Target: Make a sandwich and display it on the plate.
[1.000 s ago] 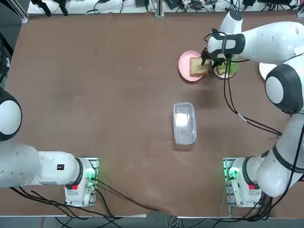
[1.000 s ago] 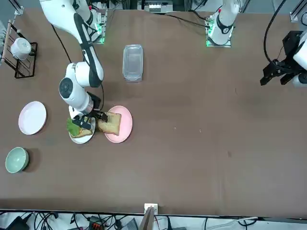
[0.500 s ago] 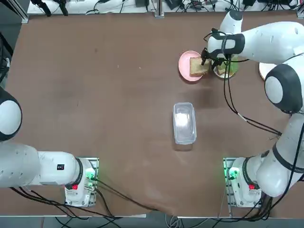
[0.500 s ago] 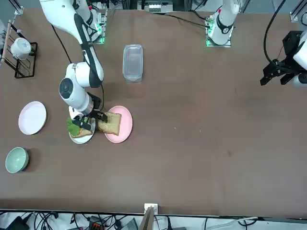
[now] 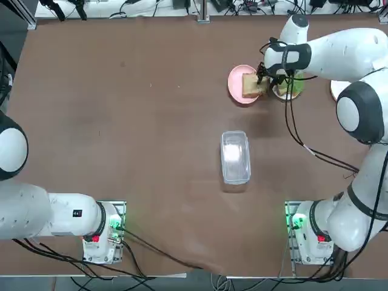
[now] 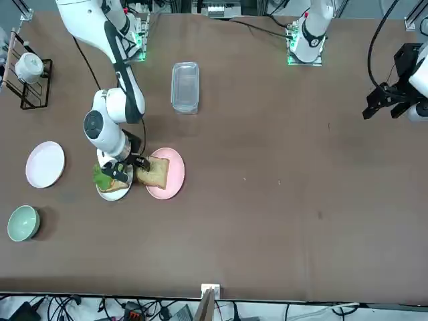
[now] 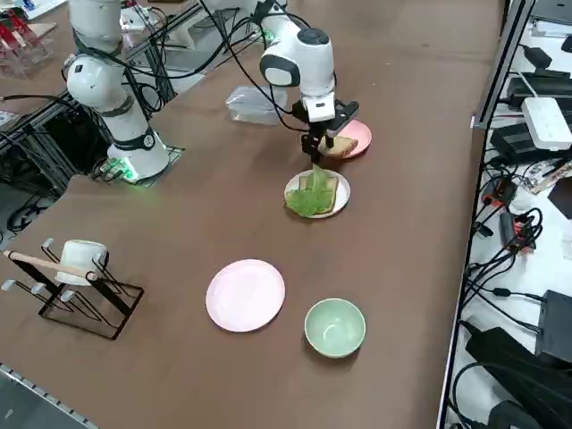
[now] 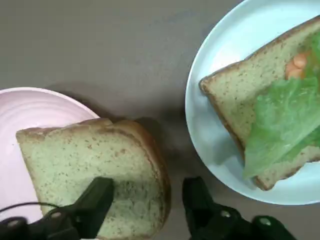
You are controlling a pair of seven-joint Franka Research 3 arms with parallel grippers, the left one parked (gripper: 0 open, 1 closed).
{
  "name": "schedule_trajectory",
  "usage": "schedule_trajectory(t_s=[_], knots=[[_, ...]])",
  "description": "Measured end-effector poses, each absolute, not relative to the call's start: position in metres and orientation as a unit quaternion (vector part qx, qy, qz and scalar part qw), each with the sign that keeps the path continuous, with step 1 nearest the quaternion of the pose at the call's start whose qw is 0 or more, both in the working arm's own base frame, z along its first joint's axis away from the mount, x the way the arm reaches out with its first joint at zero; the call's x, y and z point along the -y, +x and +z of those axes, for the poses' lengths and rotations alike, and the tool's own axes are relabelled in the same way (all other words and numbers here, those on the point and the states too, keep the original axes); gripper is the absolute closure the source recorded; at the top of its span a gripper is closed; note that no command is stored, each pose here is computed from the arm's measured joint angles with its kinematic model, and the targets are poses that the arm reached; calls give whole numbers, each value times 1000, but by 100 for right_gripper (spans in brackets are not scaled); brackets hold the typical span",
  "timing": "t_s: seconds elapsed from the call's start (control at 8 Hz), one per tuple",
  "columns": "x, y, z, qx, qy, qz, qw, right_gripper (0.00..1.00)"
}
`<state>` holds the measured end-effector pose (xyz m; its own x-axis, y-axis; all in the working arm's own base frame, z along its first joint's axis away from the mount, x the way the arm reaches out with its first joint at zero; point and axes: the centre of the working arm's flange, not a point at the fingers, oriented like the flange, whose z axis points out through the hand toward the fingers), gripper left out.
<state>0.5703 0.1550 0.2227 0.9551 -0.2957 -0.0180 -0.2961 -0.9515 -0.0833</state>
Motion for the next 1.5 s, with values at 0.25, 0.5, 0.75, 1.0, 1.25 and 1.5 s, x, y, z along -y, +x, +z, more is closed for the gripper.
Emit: schedule_trajectory(t_s=[0.25, 0.5, 0.75, 1.0, 1.25, 1.5], knots=[[-156, 573, 225, -149, -988, 0, 44, 63], [-157, 574, 227, -149, -988, -2, 45, 85], [-160, 575, 231, -147, -988, -6, 47, 94], [-162, 577, 238, -145, -988, -9, 51, 94], [-164, 579, 256, -143, -988, -11, 59, 94], [-159, 582, 285, -147, -987, -13, 69, 94]])
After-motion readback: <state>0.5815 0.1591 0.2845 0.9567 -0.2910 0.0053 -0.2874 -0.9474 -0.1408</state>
